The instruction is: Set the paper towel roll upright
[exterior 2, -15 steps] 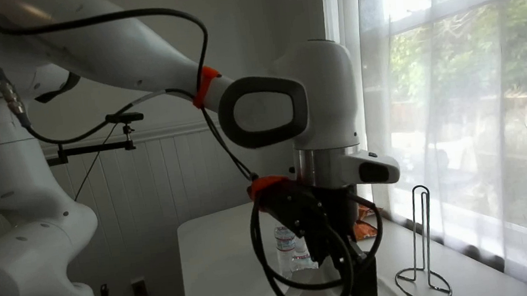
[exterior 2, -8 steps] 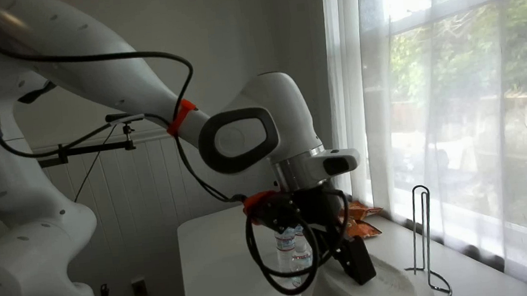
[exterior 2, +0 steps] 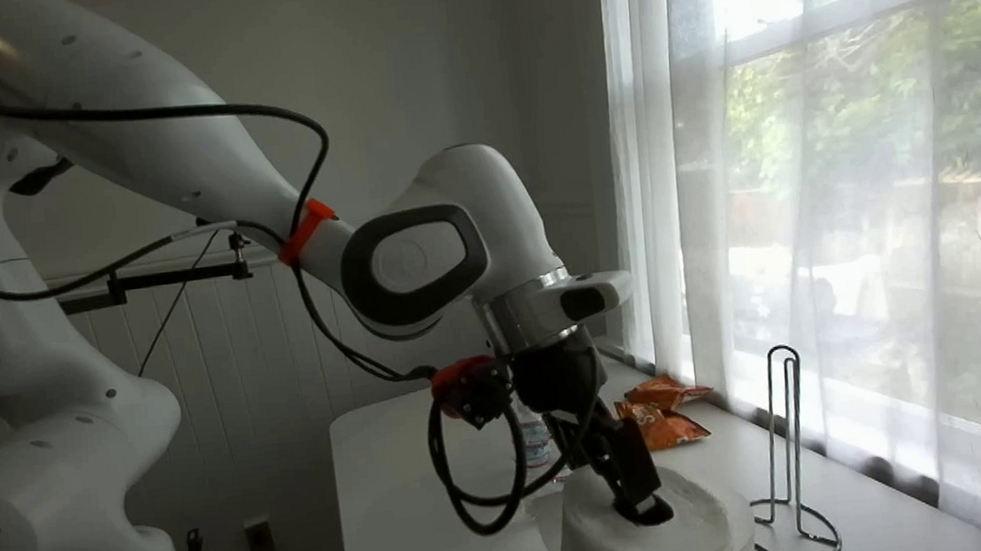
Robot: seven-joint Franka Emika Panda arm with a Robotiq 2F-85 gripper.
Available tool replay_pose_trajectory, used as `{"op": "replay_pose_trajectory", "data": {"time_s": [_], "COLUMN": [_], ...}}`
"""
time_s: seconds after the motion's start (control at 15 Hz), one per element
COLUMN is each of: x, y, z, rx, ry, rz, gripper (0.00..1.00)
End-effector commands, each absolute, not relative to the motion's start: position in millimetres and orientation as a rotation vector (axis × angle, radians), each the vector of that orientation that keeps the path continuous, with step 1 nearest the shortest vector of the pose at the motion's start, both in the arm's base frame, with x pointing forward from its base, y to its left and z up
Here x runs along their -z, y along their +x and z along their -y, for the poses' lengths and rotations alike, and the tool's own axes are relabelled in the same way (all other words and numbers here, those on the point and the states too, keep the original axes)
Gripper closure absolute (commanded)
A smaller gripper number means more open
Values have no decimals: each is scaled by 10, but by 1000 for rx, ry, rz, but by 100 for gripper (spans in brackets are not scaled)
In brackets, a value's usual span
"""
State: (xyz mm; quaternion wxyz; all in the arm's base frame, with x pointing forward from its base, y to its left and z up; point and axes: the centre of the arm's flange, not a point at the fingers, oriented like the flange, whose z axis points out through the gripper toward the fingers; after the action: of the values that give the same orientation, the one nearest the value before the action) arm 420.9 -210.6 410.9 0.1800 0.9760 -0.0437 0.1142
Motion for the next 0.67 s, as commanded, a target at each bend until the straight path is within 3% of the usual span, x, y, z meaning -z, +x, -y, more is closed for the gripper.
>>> {"op": "replay_pose_trajectory", "data": {"time_s": [0.0, 0.13, 0.6], "x": [-4291, -4372, -4708], "y": [4033, 4022, 3990], "z": [2045, 2065, 2188], "rx": [-361, -371, -387], "ry": [2740, 2737, 2772], "rz": [157, 165, 168], "gripper": [5, 0, 0]}}
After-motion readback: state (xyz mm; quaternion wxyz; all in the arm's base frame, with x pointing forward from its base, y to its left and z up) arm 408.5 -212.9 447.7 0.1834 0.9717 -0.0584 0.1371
